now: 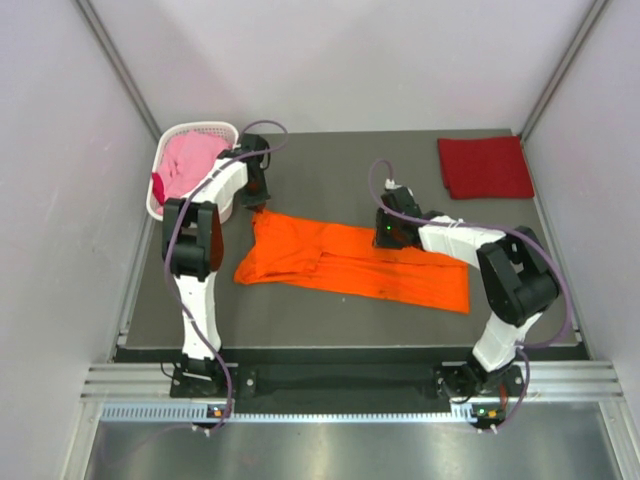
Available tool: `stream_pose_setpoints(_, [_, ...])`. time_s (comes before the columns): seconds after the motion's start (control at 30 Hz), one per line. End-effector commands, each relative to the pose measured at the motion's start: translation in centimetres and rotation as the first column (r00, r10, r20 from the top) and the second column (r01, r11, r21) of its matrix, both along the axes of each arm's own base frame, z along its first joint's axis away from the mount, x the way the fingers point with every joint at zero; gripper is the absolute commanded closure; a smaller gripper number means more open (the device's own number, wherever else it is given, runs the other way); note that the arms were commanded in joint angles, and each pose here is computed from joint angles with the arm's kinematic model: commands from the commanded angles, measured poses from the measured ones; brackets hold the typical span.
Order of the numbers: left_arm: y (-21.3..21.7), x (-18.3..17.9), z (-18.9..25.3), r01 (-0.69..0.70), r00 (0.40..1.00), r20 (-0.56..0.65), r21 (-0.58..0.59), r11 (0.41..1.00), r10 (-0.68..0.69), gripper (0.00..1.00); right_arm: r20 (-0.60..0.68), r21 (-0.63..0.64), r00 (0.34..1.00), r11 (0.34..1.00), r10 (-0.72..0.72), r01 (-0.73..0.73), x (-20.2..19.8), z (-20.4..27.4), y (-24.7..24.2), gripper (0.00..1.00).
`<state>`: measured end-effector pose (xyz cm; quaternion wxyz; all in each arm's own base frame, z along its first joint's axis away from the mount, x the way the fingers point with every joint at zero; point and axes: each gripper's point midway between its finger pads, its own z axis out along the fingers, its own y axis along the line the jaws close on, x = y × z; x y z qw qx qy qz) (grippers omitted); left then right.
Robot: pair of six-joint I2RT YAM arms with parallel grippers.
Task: Fold and stack the t-shirts
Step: Fold the tshirt
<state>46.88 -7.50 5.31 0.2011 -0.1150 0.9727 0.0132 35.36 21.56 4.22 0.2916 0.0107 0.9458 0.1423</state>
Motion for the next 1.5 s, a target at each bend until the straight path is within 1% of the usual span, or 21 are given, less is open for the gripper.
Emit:
stream_pose_setpoints(0.0, [1.6, 1.0, 0.8, -0.036, 0.999, 0.042, 0.075, 0.997, 0.033, 0.99, 0.025, -0.07, 0.993, 0.99, -0.119, 0.12, 0.7, -0.1, -4.4, 0.74])
stream_pose_setpoints(0.07, [2.3, 1.2, 0.7, -0.057, 0.997, 0.052, 0.113, 0.992, 0.051, 1.0, -0.004, -0.089, 0.985, 0.981, -0.174, 0.173, 0.0, -1.4, -6.5, 0.75])
stream_pose_setpoints(0.13, [2.6, 1.1, 0.2, -0.075, 0.996, 0.047, 0.125, 0.989, 0.07, 1.0, -0.027, -0.109, 0.973, 0.968, -0.23, 0.226, -0.5, -2.6, -8.6, 0.75])
stream_pose_setpoints(0.27, [2.1, 1.2, -0.9, -0.078, 0.996, 0.052, 0.095, 0.992, 0.074, 1.0, -0.043, -0.13, 0.956, 0.951, -0.289, 0.281, -0.9, -3.6, -10.8, 0.76])
stream_pose_setpoints(0.5, [1.3, 2.2, -1.8, -0.065, 0.996, 0.064, 0.066, 0.996, 0.061, 1.0, -0.05, -0.141, 0.93, 0.925, -0.364, 0.354, -0.4, -3.8, -13.6, 0.77])
stream_pose_setpoints(0.63, [0.0, 3.0, -1.4, -0.031, 0.995, 0.094, 0.015, 0.999, 0.03, 1.0, -0.051, -0.138, 0.926, 0.921, -0.375, 0.365, 0.1, -3.6, -14.4, 0.77])
stream_pose_setpoints(0.73, [0.1, 2.9, -1.2, -0.034, 0.996, 0.087, 0.023, 0.999, 0.032, 1.0, -0.045, -0.133, 0.928, 0.923, -0.371, 0.362, 0.4, -3.1, -14.4, 0.77])
stream_pose_setpoints(0.8, [0.8, 2.6, -0.8, -0.066, 0.994, 0.087, 0.054, 0.996, 0.061, 1.0, -0.039, -0.116, 0.929, 0.925, -0.368, 0.362, 0.5, -2.5, -14.2, 0.77])
stream_pose_setpoints(0.9, [1.6, 2.3, 0.0, -0.077, 0.993, 0.096, 0.098, 0.992, 0.067, 1.0, -0.033, -0.103, 0.931, 0.928, -0.364, 0.359, 0.2, -1.4, -14.0, 0.77])
stream_pose_setpoints(1.07, [0.8, 2.7, 2.6, -0.051, 0.989, 0.143, 0.06, 0.997, 0.042, 1.0, -0.01, -0.07, 0.917, 0.915, -0.398, 0.397, -0.9, 1.2, -14.3, 0.77])
stream_pose_setpoints(1.13, [0.1, 2.8, 3.4, -0.02, 0.988, 0.151, 0.035, 0.999, 0.015, 0.95, -0.013, -0.064, 0.906, 0.905, -0.422, 0.421, -1.7, 1.5, -14.6, 0.77])
stream_pose_setpoints(1.17, [0.2, 2.6, 3.4, -0.022, 0.99, 0.141, 0.044, 0.999, 0.016, 0.88, -0.005, -0.057, 0.901, 0.9, -0.434, 0.433, -1.9, 2.0, -14.7, 0.76])
stream_pose_setpoints(1.23, [0.7, 2.3, 4.2, -0.042, 0.991, 0.134, 0.094, 0.995, 0.029, 0.86, -0.016, -0.062, 0.884, 0.883, -0.466, 0.465, -2.5, 1.7, -15.3, 0.72])
stream_pose_setpoints(1.27, [0.8, 2.1, 4.6, -0.047, 0.99, 0.139, 0.107, 0.993, 0.032, 0.85, -0.019, -0.062, 0.877, 0.876, -0.481, 0.479, -2.7, 1.8, -15.7, 0.72])
stream_pose_setpoints(1.33, [0.7, 1.7, 5.5, -0.043, 0.988, 0.152, 0.132, 0.99, 0.023, 0.79, -0.026, -0.065, 0.868, 0.867, -0.496, 0.494, -3.2, 1.5, -16.1, 0.72])
stream_pose_setpoints(1.47, [-0.2, 0.8, 8.9, -0.028, 0.978, 0.206, 0.157, 0.987, -0.005, 0.75, -0.034, -0.059, 0.85, 0.85, -0.526, 0.523, -3.4, 1.2, -16.8, 0.72])
